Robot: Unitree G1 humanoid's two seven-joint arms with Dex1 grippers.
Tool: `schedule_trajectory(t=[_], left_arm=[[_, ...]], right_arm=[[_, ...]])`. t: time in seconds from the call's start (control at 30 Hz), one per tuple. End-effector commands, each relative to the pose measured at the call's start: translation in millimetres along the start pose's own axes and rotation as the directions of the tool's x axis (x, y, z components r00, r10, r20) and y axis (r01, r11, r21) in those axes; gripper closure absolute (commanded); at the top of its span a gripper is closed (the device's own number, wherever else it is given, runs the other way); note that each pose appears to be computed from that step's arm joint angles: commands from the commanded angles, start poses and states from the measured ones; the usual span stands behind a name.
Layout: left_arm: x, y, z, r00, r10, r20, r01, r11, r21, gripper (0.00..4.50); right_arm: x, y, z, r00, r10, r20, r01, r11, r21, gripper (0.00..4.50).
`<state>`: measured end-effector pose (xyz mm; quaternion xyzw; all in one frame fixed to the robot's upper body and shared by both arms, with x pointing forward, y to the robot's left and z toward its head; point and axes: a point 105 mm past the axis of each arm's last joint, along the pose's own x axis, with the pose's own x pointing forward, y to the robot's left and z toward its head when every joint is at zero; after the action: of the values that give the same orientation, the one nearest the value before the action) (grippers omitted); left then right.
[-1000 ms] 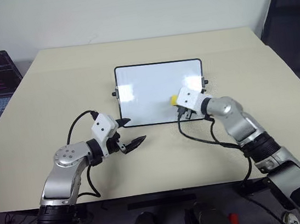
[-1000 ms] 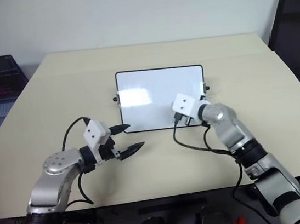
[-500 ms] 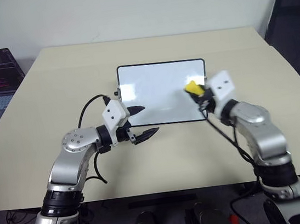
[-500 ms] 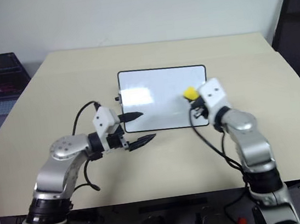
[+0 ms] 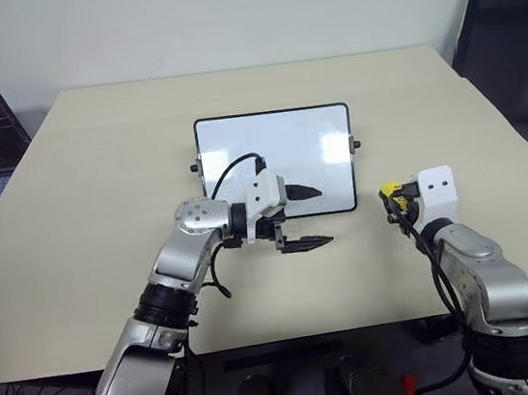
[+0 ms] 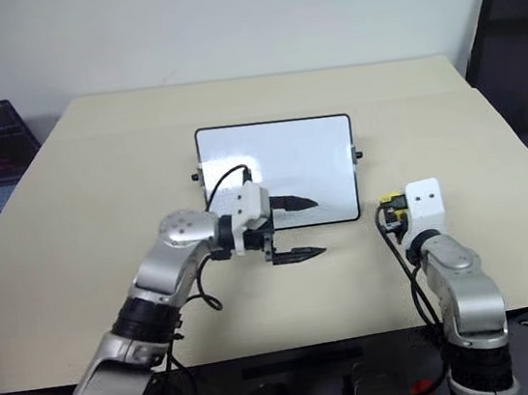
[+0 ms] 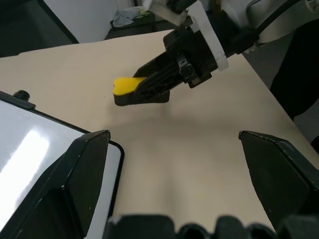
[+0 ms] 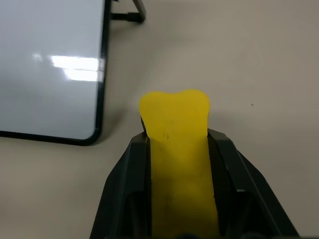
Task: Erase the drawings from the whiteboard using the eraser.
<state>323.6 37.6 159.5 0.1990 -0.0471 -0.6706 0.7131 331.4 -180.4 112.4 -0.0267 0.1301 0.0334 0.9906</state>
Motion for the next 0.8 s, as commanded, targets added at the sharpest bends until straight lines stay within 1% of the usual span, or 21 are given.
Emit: schedule_trajectory(t=[0.03, 0.3, 0.37, 0.47, 0.53, 0.57, 0.63, 0.73, 0.8], left_arm=[[7, 4, 12, 0.999, -0.026, 0.020, 0.024, 0.997, 0.072, 0.00], [17, 5, 11, 0.999, -0.022, 0.024, 0.020, 0.996, 0.083, 0.00], [17, 5, 9, 1.000, -0.018, 0.015, 0.017, 0.997, 0.078, 0.00], [19, 5, 7, 1.000, -0.013, 0.011, 0.012, 0.997, 0.077, 0.00], [20, 6, 7, 1.000, -0.010, 0.012, 0.009, 0.997, 0.077, 0.00], [20, 6, 7, 1.000, -0.009, 0.012, 0.008, 0.997, 0.077, 0.00], [21, 7, 6, 1.000, -0.006, 0.012, 0.005, 0.997, 0.077, 0.00], [19, 11, 5, 0.999, 0.039, 0.022, -0.040, 0.997, 0.069, 0.00], [10, 19, 4, 0.993, 0.117, 0.025, -0.118, 0.991, 0.055, 0.00]], right_arm=[[2, -13, 13, 0.998, -0.048, 0.045, 0.048, 0.999, 0.003, 3.38], [11, -28, 4, 0.997, -0.071, 0.011, 0.071, 0.997, 0.022, 3.38], [12, -29, 2, 0.998, -0.067, 0.004, 0.067, 0.998, 0.017, 2.65], [14, -31, 2, 0.998, -0.062, 0.003, 0.062, 0.998, 0.012, 1.74], [13, -32, 4, 0.998, -0.061, 0.012, 0.061, 0.998, 0.010, 0.98], [12, -32, 7, 0.998, -0.059, 0.018, 0.059, 0.998, 0.009, 0.75], [10, -33, 11, 0.998, -0.054, 0.035, 0.054, 0.999, 0.008, 0.02], [3, -30, 26, 0.995, -0.031, 0.098, 0.030, 0.999, 0.012, 0.02], [-8, -20, 43, 0.985, 0.039, 0.170, -0.038, 0.999, -0.006, 0.02]])
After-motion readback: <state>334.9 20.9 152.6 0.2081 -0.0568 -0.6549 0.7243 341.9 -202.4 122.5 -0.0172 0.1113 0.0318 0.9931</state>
